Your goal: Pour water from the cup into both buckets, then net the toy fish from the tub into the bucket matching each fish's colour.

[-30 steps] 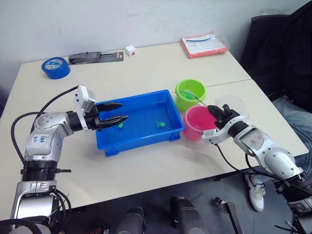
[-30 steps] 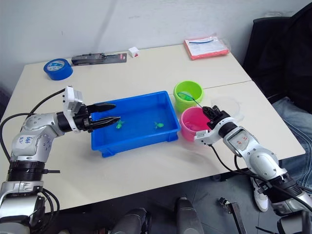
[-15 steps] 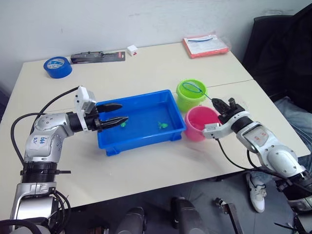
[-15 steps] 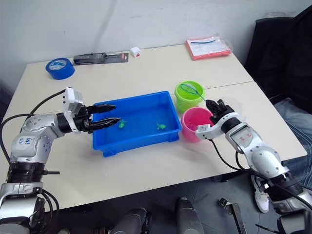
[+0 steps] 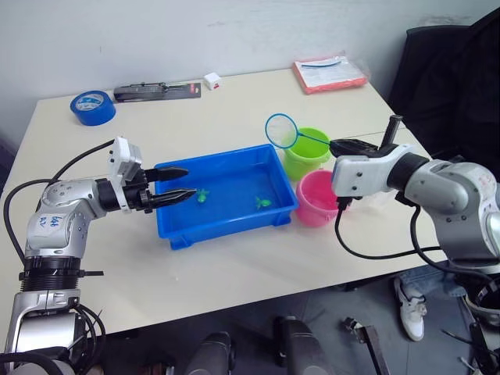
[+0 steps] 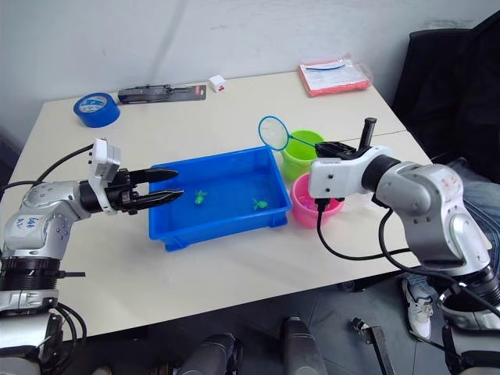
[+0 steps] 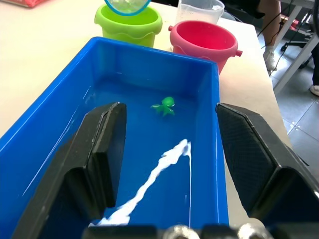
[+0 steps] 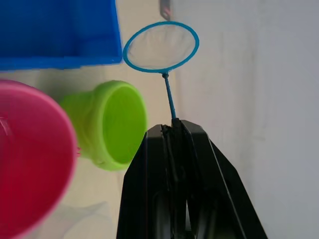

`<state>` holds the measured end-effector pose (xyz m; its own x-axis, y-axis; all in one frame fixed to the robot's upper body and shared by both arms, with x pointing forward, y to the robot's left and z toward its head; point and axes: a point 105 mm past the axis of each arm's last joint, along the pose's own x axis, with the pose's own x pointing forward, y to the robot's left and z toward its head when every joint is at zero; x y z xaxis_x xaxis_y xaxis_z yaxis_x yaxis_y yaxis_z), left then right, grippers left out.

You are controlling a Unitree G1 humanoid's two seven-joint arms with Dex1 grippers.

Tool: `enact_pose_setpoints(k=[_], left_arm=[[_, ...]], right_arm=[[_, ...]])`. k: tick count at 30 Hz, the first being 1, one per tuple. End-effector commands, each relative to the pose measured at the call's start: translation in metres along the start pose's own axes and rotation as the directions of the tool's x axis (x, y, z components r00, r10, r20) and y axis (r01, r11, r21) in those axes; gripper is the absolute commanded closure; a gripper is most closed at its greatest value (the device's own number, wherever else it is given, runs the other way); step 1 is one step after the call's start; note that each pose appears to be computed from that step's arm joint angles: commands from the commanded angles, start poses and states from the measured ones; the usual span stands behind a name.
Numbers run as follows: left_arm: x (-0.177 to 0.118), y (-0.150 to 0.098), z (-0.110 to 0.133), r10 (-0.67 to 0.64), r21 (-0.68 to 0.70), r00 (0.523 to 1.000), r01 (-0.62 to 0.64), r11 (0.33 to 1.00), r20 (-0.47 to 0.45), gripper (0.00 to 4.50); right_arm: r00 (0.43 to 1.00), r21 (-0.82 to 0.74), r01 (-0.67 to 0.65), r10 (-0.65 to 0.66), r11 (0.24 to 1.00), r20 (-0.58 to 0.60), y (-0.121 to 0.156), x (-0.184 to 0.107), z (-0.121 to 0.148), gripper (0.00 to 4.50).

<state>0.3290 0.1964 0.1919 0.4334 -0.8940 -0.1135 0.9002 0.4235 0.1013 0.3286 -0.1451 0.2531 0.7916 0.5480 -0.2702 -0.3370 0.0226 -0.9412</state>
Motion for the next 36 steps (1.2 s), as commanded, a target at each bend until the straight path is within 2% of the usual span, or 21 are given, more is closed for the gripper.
enact_pose_setpoints(k=[1, 7, 17, 22, 28, 36], left_arm=[[-0.007, -0.005, 0.012, -0.018, 0.042, 1.0, 0.018, 0.999, 0.001, 1.4], [-0.015, -0.018, 0.006, -0.05, 0.026, 0.997, 0.052, 0.998, -0.061, 1.4], [-0.017, -0.036, 0.0, -0.101, 0.0, 0.989, 0.102, 0.995, -0.104, 1.4], [-0.017, -0.04, 0.0, -0.093, -0.003, 0.991, 0.093, 0.996, -0.094, 1.4], [-0.018, -0.042, 0.001, -0.079, -0.009, 0.994, 0.079, 0.997, -0.077, 1.4], [-0.018, -0.044, -0.001, -0.062, -0.016, 0.996, 0.061, 0.998, -0.057, 1.4]], right_arm=[[0.979, 0.022, -0.182, 0.179, 0.983, 0.099, 0.003, -0.003, 0.023, 3.72], [0.937, -0.096, -0.318, 0.328, 0.943, 0.12, 0.016, 0.002, 0.036, 3.72], [0.954, -0.247, -0.275, 0.295, 0.929, 0.05, 0.01, 0.041, 0.035, 3.72], [0.959, -0.412, -0.256, 0.284, 0.874, 0.007, 0.011, 0.053, 0.026, 3.72], [0.947, -0.505, -0.282, 0.322, 0.816, -0.008, 0.018, 0.052, 0.017, 3.72], [0.916, -0.553, -0.348, 0.399, 0.757, -0.03, 0.028, 0.043, 0.008, 3.72]])
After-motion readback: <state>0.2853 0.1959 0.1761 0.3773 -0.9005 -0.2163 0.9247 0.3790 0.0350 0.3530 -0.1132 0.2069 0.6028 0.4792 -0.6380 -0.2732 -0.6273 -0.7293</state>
